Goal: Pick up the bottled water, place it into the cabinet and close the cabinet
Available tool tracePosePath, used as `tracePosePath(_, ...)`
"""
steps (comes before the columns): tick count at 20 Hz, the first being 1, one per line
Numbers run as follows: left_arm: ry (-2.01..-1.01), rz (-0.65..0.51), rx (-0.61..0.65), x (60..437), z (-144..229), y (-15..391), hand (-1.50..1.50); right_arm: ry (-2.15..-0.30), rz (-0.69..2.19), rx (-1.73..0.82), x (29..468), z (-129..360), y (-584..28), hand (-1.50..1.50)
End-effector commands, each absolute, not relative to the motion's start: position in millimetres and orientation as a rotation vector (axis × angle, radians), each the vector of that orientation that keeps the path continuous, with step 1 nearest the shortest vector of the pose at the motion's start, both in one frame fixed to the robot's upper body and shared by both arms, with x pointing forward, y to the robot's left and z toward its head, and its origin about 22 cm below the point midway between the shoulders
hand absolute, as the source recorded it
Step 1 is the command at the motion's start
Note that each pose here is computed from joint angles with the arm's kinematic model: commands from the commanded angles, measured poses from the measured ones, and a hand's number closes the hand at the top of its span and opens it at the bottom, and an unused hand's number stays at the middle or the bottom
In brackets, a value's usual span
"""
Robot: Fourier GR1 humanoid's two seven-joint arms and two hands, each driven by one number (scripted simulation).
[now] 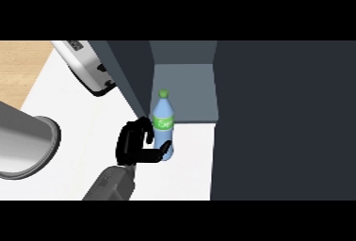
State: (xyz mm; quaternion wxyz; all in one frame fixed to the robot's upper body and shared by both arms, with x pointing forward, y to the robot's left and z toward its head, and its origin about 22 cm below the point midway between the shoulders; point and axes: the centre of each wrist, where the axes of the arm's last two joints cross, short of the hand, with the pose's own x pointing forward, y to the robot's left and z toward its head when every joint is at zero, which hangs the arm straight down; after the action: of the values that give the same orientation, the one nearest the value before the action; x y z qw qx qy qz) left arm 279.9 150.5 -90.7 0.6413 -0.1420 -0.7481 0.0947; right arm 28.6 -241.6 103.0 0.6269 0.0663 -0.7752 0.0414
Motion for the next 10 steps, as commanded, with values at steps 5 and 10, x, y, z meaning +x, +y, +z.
tracePosePath(5,-1.770,0.101,-0.241,318,-17,105,1.50,-1.832,0.029,0.157,32,119,-245,-1.50)
tracePosePath(10,-1.751,0.086,-0.192,336,2,86,1.50,-1.846,0.064,0.159,32,121,-253,-1.50)
